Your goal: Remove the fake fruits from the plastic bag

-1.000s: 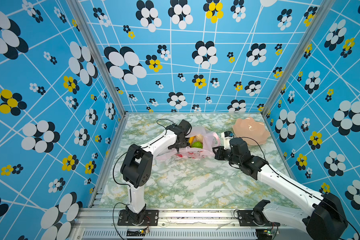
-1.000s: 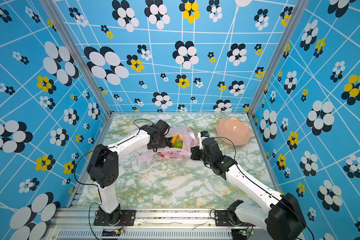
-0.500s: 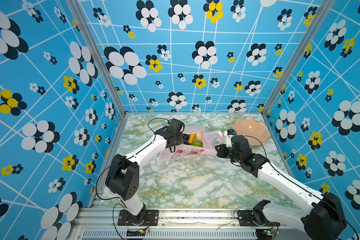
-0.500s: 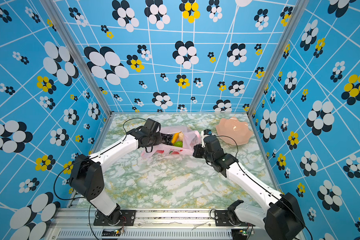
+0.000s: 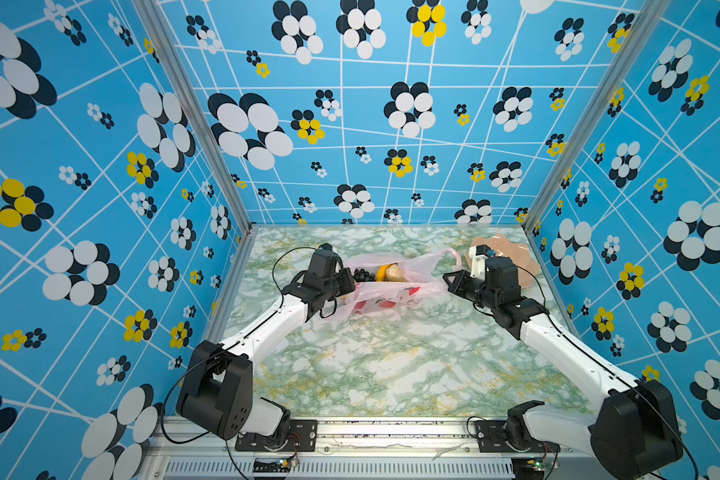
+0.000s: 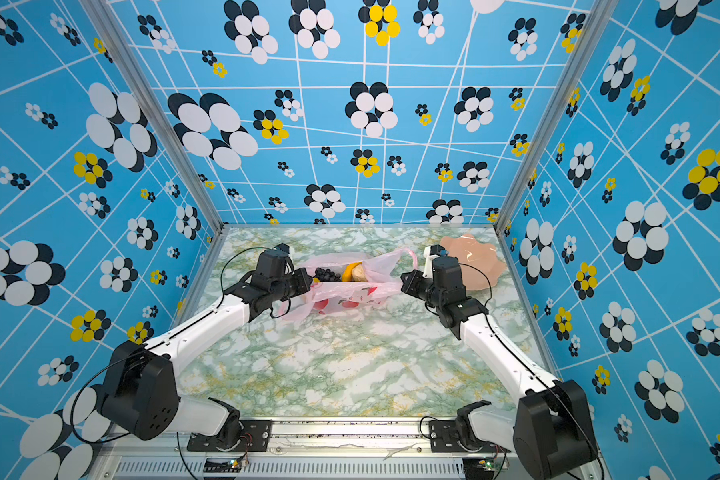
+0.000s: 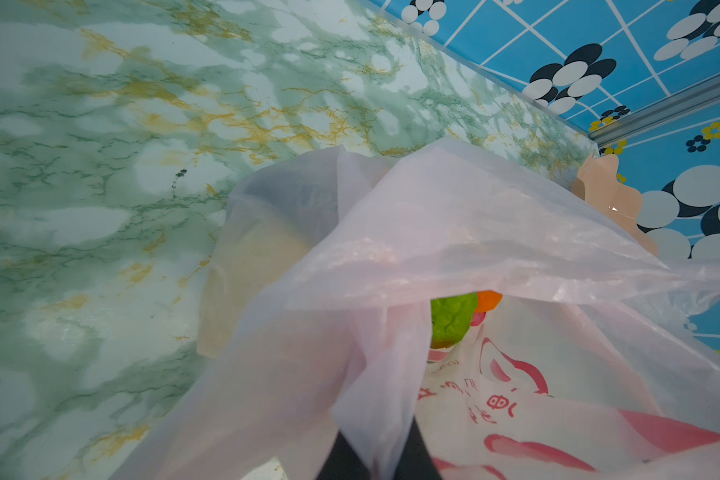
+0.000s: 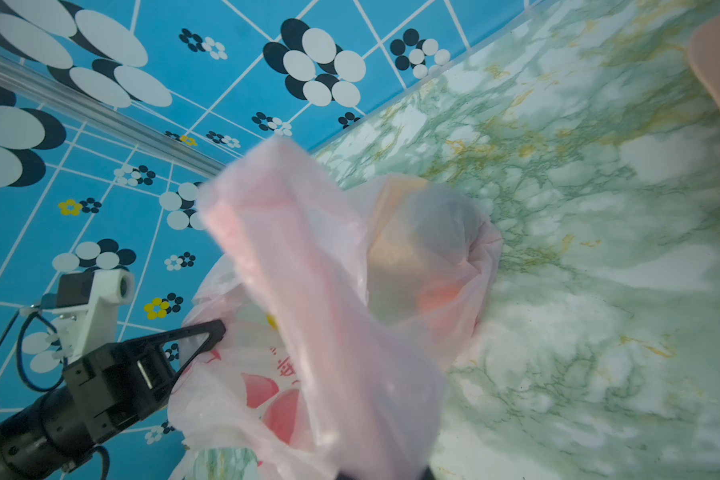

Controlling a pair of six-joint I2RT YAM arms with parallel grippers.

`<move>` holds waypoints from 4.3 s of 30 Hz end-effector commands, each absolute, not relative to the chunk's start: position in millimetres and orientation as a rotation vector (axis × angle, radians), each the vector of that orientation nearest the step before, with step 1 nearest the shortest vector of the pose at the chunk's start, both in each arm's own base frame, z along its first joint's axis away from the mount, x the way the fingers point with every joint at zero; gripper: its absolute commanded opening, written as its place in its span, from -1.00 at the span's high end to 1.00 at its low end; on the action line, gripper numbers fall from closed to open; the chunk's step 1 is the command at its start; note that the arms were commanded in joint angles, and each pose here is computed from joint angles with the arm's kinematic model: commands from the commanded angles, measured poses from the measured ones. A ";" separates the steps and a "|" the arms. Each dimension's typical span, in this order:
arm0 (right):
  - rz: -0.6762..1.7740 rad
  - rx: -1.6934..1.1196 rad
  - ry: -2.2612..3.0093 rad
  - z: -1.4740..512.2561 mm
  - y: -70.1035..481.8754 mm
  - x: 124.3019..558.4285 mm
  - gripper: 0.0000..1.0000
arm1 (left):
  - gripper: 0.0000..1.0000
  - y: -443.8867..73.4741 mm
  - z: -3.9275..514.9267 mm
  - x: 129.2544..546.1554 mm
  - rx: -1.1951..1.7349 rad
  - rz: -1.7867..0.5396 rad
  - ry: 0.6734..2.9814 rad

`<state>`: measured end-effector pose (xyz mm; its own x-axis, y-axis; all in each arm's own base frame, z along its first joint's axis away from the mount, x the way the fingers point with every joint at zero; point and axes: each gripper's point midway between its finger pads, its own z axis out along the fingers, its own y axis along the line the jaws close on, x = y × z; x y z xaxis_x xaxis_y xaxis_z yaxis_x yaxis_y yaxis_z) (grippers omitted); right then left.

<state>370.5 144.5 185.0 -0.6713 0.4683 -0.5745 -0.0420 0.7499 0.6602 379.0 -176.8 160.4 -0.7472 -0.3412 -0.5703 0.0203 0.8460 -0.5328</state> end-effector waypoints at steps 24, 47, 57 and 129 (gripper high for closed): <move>0.435 0.209 2.351 208.0 112.6 318.0 -0.65 | 0.96 -201.4 174.4 377.8 -0.111 -0.654 2.286; 0.171 -0.157 2.433 201.0 228.3 367.3 -0.74 | 0.96 -216.7 164.6 356.1 0.035 -0.534 2.297; -0.148 -0.147 2.497 141.6 217.0 424.2 -0.66 | 0.95 -214.8 163.3 352.1 0.040 -0.546 2.288; 0.480 0.056 2.522 179.4 196.6 417.2 -0.66 | 0.89 -199.9 148.7 377.4 -0.120 -0.702 2.293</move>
<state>436.1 204.4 202.0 -0.8045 0.2150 -0.5537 -0.0866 0.8798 0.4675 383.7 -203.9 149.2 -0.7515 -0.2940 -0.5906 0.1050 0.8305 -0.5470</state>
